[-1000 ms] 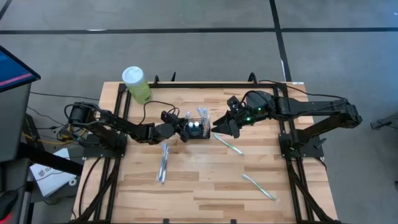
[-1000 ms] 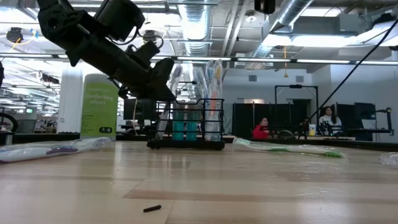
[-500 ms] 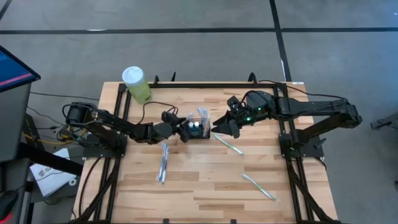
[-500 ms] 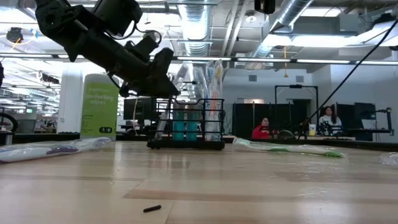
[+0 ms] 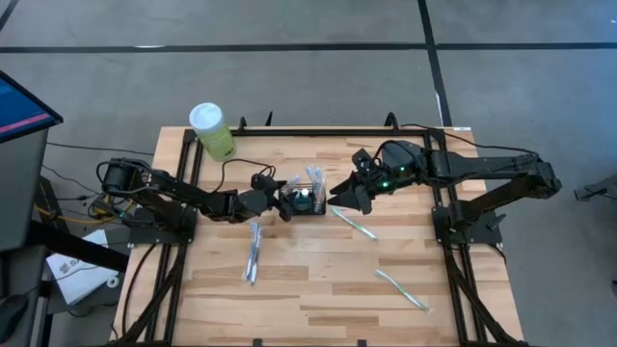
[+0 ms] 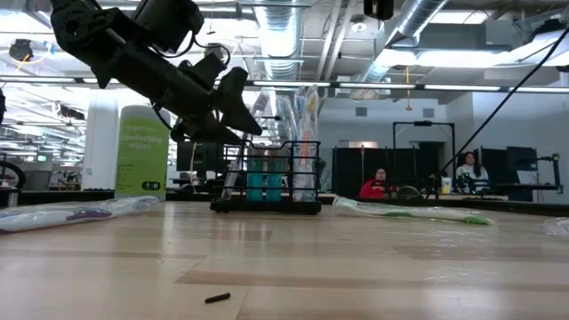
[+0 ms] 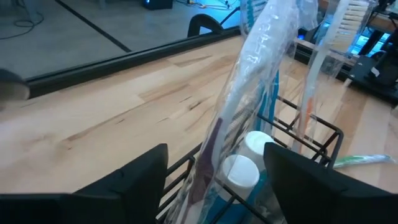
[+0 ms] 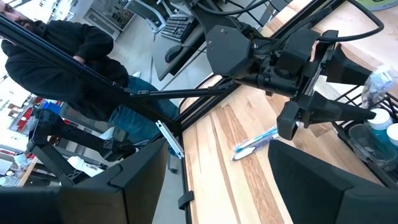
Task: Pick & Place toothbrushing station
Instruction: Put the top green toothbrush into the black mesh organizer
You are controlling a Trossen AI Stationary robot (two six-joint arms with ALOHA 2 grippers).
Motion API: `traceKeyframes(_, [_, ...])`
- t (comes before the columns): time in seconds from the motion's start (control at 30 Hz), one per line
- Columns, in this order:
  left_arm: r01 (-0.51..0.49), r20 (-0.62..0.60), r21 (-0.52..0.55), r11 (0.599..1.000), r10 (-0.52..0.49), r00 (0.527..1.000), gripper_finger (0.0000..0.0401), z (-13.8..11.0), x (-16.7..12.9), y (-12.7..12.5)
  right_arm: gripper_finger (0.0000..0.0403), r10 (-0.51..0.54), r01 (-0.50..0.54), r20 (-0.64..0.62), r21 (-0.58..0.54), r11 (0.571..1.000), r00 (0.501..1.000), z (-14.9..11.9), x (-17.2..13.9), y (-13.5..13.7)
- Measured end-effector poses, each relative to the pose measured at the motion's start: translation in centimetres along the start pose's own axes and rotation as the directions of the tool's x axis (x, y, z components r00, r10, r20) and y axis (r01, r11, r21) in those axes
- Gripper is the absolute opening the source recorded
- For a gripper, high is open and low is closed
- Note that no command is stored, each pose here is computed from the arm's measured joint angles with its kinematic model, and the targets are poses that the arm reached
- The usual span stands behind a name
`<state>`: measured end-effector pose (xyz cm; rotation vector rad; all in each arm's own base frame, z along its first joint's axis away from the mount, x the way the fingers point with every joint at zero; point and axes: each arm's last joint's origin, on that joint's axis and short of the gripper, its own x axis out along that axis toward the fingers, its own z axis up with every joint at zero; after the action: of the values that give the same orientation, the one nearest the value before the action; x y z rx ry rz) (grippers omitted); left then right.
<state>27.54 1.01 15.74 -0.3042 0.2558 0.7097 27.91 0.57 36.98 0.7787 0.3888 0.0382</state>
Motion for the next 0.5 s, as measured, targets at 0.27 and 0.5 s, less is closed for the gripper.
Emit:
traceKeyframes(0.27, [0.01,0.003,-0.026,1.0,-0.01,1.0,0.0274,0.1,-0.3,-0.2,0.027,0.0,0.0,0.0,-0.001,1.0,1.0,0.0,0.0,0.0])
traceKeyframes(0.5, [0.032,0.015,-0.035,0.999,-0.032,0.999,0.0273,1.7,-2.3,-0.3,0.027,0.0,0.0,0.001,-0.01,1.0,1.0,0.0,0.0,0.0])
